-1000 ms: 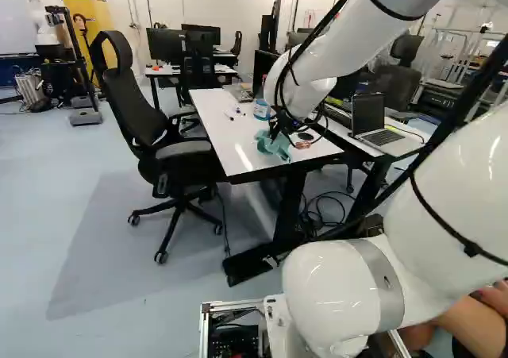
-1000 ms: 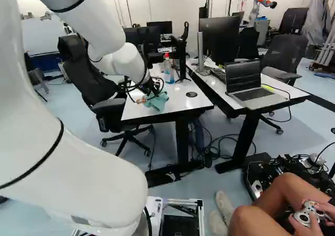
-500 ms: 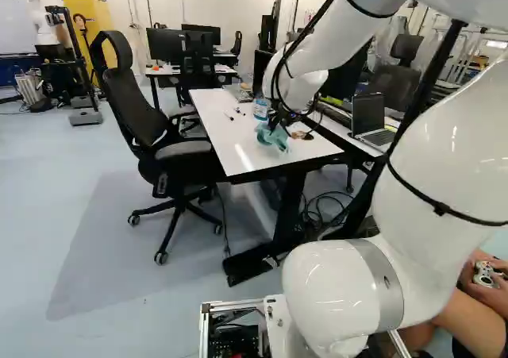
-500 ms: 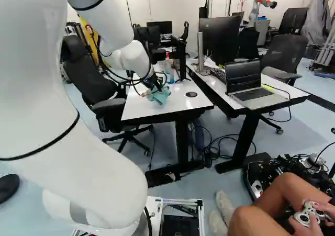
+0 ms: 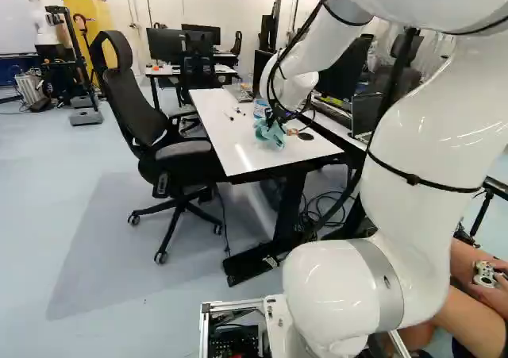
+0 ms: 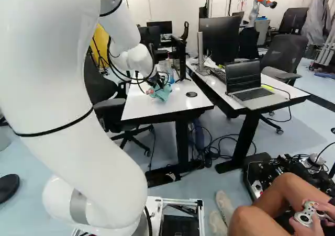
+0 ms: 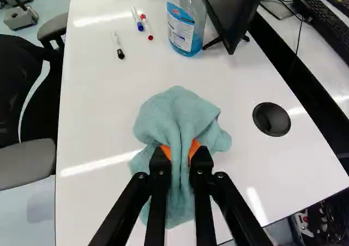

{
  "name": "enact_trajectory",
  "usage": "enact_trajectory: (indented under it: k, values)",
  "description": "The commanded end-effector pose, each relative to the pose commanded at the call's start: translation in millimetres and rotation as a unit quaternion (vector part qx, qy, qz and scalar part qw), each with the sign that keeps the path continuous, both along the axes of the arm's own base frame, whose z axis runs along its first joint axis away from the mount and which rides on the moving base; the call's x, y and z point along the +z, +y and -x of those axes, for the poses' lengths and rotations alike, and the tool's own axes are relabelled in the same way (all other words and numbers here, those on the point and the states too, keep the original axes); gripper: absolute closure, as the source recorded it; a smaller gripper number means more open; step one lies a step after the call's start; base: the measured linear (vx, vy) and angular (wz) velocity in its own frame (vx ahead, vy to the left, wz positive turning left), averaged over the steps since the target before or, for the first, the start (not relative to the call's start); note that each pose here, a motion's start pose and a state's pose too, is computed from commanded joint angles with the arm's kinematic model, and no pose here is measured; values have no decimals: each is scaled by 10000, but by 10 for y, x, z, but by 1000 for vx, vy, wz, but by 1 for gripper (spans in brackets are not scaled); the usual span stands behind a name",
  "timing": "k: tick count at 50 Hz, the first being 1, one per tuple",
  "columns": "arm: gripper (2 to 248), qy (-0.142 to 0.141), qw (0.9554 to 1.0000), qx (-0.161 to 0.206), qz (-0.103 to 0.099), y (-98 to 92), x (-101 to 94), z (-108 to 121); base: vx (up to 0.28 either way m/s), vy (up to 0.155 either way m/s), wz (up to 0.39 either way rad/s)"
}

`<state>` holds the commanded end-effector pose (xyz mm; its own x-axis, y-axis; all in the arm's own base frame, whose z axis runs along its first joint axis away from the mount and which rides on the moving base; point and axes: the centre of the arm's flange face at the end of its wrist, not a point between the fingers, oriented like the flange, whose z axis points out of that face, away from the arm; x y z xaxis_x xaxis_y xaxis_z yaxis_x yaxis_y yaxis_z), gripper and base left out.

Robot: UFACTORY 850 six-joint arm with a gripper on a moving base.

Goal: Clean the table with the green towel

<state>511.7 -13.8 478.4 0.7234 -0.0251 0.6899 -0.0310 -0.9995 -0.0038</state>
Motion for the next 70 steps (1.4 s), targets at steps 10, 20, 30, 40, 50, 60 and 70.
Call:
enact_trajectory:
  k: [10, 20, 30, 40, 50, 60, 70]
  values:
    - [200, -68, 10000, -34, 3, -37, -98, -92, 0, 0, 0]
    - [200, -169, 9998, -83, 8, -92, -193, -184, 0, 0, 0]
    - [200, -238, 9996, -123, 12, -138, -291, -256, 0, 0, 0]
    - [200, -159, 9998, -128, 9, -145, -408, -293, 0, 0, 0]
    - [200, -51, 9999, -128, 5, -146, -530, -326, 0, 0, 0]
    - [200, -9, 9999, -128, 3, -147, -579, -339, 0, 0, 0]
    - [200, -9, 9999, -128, 3, -147, -579, -339, 0, 0, 0]
